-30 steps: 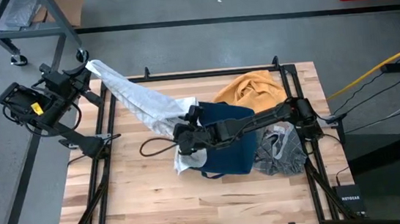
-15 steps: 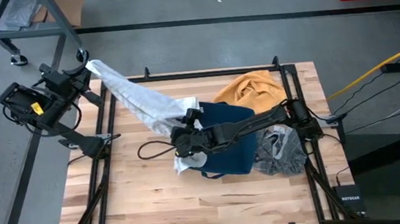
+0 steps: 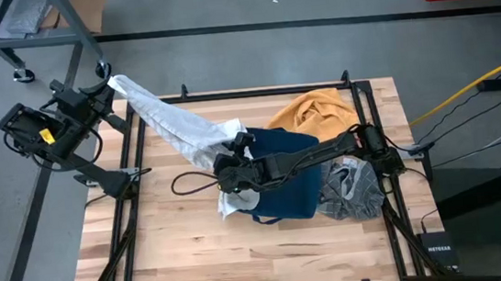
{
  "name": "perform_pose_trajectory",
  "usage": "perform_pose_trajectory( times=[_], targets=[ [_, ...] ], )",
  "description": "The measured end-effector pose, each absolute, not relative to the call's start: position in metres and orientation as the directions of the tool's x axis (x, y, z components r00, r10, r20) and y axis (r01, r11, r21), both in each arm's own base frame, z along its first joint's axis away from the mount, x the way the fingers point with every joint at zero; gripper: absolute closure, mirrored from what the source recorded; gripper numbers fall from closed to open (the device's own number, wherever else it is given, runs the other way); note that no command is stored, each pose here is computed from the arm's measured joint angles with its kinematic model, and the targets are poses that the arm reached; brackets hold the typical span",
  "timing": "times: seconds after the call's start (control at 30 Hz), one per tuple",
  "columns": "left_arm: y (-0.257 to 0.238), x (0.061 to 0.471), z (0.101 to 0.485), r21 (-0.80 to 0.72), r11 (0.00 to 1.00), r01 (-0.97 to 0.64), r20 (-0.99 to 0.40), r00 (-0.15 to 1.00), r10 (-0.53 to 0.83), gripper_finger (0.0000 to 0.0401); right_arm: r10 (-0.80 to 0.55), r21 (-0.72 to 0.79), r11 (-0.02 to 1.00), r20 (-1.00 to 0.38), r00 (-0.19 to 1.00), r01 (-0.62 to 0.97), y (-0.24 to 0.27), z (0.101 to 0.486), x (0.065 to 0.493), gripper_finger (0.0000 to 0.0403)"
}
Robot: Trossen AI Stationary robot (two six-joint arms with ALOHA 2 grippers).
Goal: Fold towel
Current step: Fold the white patterned towel
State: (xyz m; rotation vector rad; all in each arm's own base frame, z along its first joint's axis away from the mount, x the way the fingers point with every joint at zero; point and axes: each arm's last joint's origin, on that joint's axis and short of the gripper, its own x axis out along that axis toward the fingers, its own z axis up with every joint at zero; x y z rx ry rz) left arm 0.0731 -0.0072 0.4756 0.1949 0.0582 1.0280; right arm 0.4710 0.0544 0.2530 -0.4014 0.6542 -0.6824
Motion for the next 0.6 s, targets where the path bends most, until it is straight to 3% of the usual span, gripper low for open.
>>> perform_pose_trajectory(
  times=[0.37,0.6],
  targets=[
    [-0.0071,0.0731,0.4756,0.188,0.501,-0.845,0.043,0.517,0.855,0.0401,-0.685,-0.544,0.716,-0.427,0.59,0.438,0.0549,0.2523,0.4704,0.0382],
    [-0.0071,0.0731,0.4756,0.195,0.5,-0.844,0.043,0.517,0.855,0.0401,-0.704,-0.589,0.69,-0.411,0.579,0.42,0.0548,0.2528,0.4702,0.0396]
  ],
)
